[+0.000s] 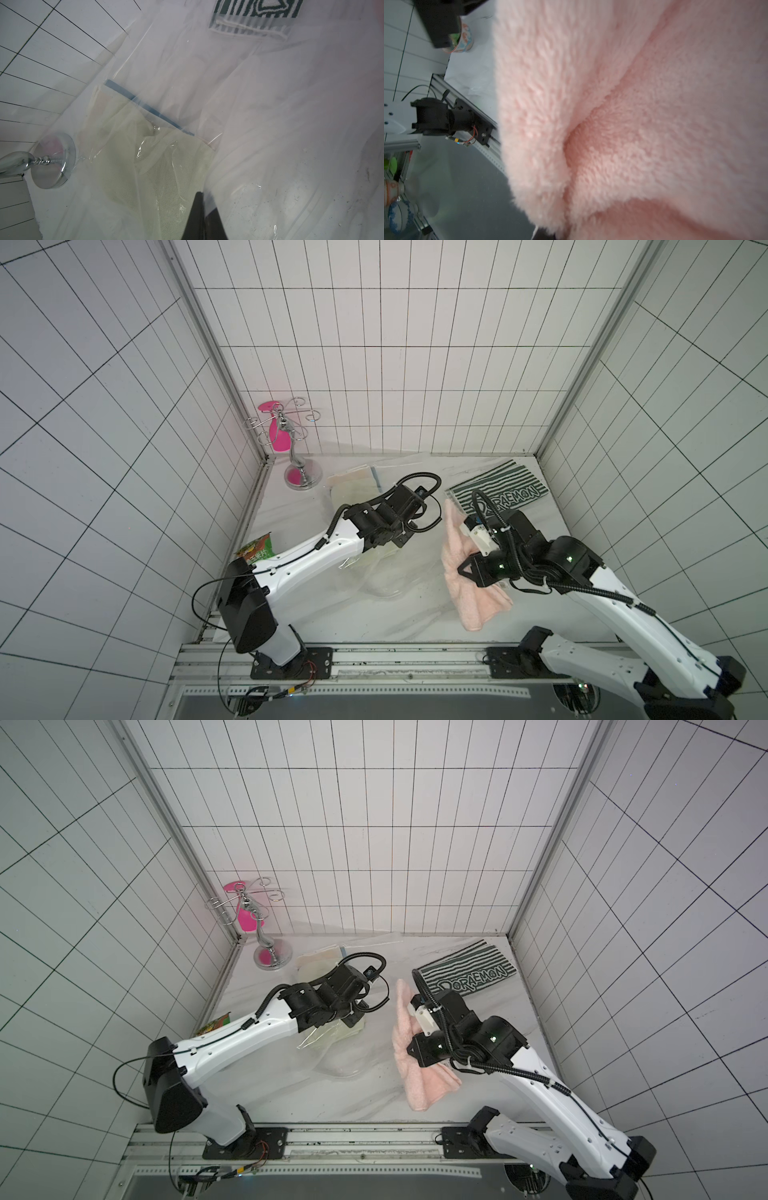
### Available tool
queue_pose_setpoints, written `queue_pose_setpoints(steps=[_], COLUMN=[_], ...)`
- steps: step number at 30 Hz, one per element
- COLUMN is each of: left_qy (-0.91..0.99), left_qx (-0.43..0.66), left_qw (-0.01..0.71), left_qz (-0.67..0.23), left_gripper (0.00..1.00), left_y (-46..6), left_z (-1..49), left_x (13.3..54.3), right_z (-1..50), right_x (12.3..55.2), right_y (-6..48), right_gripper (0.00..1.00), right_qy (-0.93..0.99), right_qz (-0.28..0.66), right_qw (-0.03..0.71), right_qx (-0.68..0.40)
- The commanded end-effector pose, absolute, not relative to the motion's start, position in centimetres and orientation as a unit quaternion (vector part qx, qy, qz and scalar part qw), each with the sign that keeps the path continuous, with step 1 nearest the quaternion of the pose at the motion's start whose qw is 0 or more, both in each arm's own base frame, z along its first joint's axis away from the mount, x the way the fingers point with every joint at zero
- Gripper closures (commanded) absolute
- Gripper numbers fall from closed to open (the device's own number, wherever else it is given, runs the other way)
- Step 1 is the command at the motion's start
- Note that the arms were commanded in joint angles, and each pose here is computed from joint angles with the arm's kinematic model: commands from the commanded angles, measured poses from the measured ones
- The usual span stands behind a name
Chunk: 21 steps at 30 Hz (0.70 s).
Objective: Place the folded towel into the vacuum bag
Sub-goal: Place the towel in the vacuum bag.
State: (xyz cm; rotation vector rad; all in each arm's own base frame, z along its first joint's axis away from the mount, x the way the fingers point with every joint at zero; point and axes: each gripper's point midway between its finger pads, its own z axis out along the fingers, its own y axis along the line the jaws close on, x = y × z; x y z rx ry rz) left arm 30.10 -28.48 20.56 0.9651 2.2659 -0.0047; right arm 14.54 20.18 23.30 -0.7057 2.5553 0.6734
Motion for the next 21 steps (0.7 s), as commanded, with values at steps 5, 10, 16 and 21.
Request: queue_pose_setpoints(steps=[5,10,16,21], left_qy=[0.873,0.87,0.862,0.847], left_qx=[0.342,0.327,0.323,0.324], left_qw=[0.344,0.361,0.378,0.399], left_qz=[-0.053,-0.076,-0.098,-0.134], left_gripper=[1.0,1.0,1.0,1.0], left_y=[-29.0,-28.2,-28.2,-29.0], left_z=[22.9,24.8,26.5,27.7], left_x=[31.5,32.1,31.5,30.8], right_z=[24.0,19.5,14.9,11.8], right_x=[11.7,13.2,17.2,19.5], right_y=[27.3,29.9,29.2,26.5], right_gripper=[1.0,1.0,1.0,1.0], right_qy=[0.849,0.85,0.892,0.932], right_qz=[0.245,0.26,0.332,0.302], right_qw=[0.215,0.182,0.116,0.079], right_qx=[-0.416,-0.42,-0.283,-0.185])
